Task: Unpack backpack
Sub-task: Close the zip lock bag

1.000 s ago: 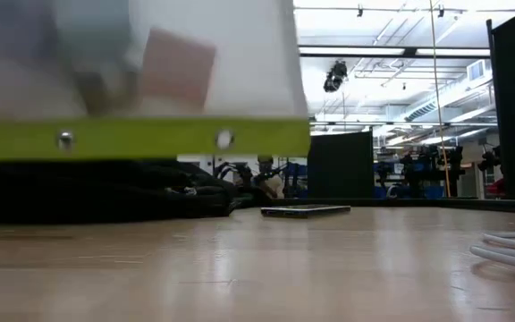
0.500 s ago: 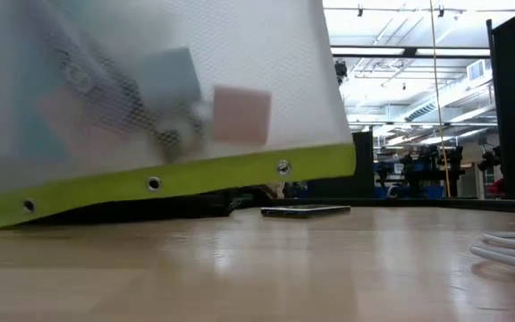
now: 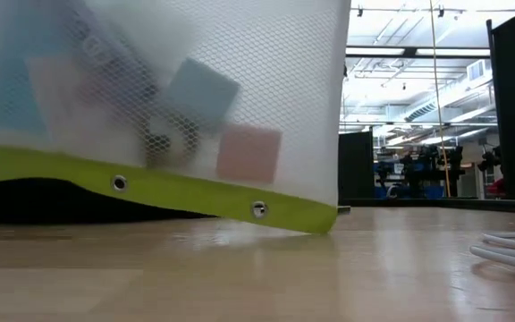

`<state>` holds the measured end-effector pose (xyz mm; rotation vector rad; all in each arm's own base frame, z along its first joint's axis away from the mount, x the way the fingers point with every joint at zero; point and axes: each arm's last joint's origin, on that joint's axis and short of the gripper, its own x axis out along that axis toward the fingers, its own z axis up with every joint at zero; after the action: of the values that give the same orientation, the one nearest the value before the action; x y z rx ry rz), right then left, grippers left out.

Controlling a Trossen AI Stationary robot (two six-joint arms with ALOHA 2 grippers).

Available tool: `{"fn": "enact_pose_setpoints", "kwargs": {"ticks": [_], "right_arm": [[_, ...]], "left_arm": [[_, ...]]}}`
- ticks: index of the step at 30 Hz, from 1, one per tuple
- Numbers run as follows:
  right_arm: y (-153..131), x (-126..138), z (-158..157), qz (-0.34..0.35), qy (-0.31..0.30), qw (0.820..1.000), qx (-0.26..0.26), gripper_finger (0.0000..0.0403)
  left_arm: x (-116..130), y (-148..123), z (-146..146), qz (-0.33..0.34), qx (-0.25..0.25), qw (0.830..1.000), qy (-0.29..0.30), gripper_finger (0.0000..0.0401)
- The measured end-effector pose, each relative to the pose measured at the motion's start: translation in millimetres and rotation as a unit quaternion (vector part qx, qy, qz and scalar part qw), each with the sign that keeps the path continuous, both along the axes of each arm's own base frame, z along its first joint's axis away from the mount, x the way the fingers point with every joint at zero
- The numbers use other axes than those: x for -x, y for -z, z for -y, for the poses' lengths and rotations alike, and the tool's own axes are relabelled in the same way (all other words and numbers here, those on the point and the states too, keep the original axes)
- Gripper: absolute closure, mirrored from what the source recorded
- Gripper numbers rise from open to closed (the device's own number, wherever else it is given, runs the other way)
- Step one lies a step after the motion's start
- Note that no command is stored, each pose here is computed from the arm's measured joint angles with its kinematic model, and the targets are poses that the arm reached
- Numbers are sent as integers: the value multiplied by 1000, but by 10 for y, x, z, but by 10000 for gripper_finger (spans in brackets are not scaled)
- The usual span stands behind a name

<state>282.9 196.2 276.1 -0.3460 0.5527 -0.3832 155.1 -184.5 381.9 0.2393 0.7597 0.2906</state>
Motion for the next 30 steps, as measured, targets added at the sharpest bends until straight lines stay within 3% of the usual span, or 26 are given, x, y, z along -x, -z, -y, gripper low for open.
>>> {"fn": "enact_pose_setpoints", "kwargs": {"ticks": [5,11,15,21,25,30], "right_arm": [[4,-17,24,2,8,1000,-7,403],[-92,-197,45,31,-37,998,-32,391],[-227,-255,7,64,-79,995,-4,345],[-428,-325,-31,127,-112,985,31,243],[-467,-431,71,146,-144,979,-7,190],[-341,-686,325,136,-170,974,-70,167]], "left_arm": [[-3,-4,-2,8,-5,1000,-1,401],[-76,-14,-9,13,-7,1000,4,401],[-100,-19,-8,13,-12,1000,12,401],[-148,-22,-38,14,-15,1000,7,401],[-208,-34,-50,20,-19,1000,12,401],[-320,-58,-71,30,-24,999,20,401]]}}
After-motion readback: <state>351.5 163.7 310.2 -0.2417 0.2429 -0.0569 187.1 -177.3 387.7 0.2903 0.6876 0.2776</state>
